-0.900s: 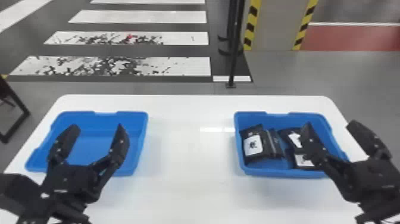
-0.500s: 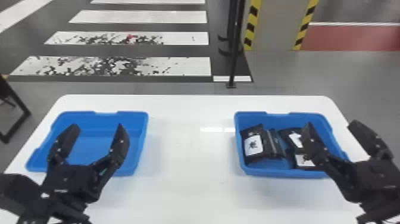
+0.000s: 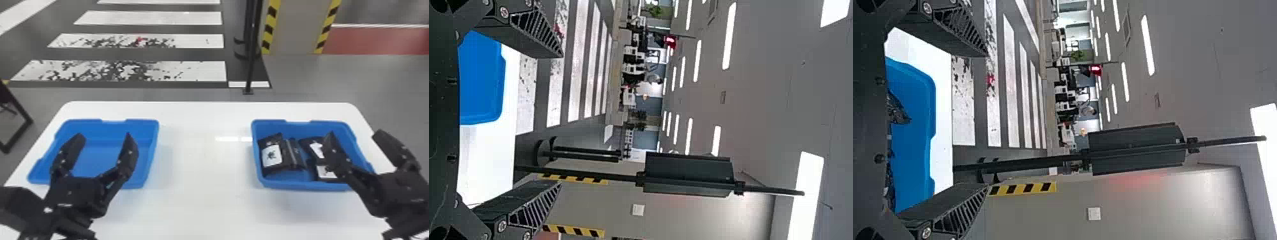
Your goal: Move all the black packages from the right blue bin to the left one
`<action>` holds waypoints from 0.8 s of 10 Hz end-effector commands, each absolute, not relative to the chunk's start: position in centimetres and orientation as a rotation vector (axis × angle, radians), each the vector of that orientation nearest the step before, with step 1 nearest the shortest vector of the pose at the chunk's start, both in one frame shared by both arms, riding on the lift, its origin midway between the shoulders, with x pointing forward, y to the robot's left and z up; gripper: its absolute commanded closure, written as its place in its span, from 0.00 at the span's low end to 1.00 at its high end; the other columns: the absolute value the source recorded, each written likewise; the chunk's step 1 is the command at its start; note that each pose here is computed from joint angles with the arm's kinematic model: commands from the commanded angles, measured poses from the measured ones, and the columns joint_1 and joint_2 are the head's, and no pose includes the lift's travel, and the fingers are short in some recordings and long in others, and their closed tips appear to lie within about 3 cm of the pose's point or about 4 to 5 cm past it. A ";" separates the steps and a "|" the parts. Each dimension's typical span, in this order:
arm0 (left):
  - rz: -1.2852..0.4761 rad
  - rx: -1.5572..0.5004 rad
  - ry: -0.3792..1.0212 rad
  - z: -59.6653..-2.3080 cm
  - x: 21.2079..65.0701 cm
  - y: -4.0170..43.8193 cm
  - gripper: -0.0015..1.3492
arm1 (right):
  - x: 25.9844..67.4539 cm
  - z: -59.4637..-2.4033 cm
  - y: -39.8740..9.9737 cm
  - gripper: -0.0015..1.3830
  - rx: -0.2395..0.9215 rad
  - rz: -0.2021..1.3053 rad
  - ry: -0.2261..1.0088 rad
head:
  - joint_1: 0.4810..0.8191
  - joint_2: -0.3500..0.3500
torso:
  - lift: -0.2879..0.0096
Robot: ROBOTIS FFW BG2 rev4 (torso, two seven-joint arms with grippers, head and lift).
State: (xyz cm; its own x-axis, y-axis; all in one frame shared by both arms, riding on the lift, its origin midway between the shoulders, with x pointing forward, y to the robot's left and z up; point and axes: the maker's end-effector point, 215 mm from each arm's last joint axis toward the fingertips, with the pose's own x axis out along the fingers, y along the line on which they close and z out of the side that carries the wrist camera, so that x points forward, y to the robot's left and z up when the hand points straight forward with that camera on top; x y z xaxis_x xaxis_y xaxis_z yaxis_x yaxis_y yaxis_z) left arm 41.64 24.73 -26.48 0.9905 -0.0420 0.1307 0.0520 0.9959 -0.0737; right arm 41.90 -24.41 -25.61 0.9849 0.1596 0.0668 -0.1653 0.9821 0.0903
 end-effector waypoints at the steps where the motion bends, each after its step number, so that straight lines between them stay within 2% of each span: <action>1: -0.050 -0.073 -0.128 -26.5 41.7 24.6 0.11 | 42.6 -26.0 -24.5 0.06 0.083 0.156 -0.045 | 0.63 0.51 | 0.50; 4: -0.062 -0.072 -0.132 -26.3 41.8 24.0 0.11 | 45.2 -27.5 -24.5 0.07 0.065 0.154 -0.018 | 0.63 0.49 | 0.50; 6: -0.063 -0.071 -0.132 -26.4 41.8 23.9 0.11 | 47.4 -30.5 -24.5 0.06 0.026 0.153 0.064 | 0.63 0.49 | 0.50; 8: -0.066 -0.070 -0.129 -26.6 41.9 23.7 0.11 | 51.3 -34.0 -24.1 0.06 0.027 0.194 0.154 | 0.63 0.49 | 0.50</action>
